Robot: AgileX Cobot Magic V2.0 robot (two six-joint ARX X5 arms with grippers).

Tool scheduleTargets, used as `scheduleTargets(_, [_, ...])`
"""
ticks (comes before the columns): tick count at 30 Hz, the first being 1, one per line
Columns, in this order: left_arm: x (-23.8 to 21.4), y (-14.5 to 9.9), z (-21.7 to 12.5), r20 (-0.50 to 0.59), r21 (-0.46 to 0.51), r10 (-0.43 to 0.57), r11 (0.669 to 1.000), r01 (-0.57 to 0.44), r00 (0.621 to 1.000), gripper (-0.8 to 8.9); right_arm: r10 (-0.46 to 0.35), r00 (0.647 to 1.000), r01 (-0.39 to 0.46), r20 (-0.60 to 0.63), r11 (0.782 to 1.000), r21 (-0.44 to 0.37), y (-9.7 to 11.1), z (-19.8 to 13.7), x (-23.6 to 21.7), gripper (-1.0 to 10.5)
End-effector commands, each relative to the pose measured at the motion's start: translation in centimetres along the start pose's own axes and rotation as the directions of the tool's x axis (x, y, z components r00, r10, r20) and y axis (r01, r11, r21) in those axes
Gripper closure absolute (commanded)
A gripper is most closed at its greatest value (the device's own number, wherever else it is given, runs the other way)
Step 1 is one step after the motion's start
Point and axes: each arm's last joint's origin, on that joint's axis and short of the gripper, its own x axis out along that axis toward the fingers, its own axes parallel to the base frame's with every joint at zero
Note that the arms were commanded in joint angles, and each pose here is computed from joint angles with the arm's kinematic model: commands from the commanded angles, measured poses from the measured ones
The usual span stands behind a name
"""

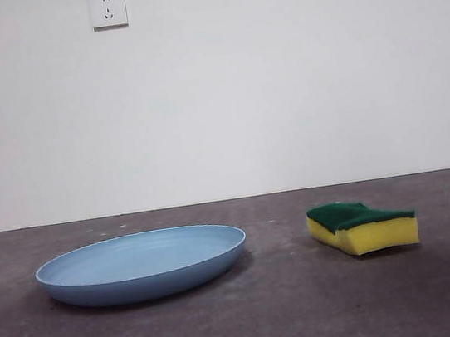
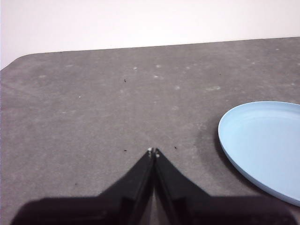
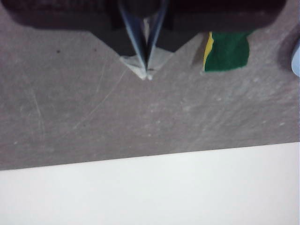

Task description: Pick up the plate,pick up the cloth,clean the plate with the cloth

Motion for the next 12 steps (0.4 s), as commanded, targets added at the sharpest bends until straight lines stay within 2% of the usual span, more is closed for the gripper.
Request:
scheduleTargets(1, [0.1,0.0,-0.4,-0.009,-0.007,0.003,1.0,-0.003,1.0,8.17,-0.001,1.0,0.001,-0.003,1.0,0.026,-0.1,-1.0,0.1,9.5])
scheduleTargets(12, [0.1,0.0,-0.4,-0.009,-0.007,0.003,1.0,-0.003,1.0,8.17,-0.004,0.997,0.009,-0.082,0.999,0.049,-0.2,-3.0,0.4,9.5])
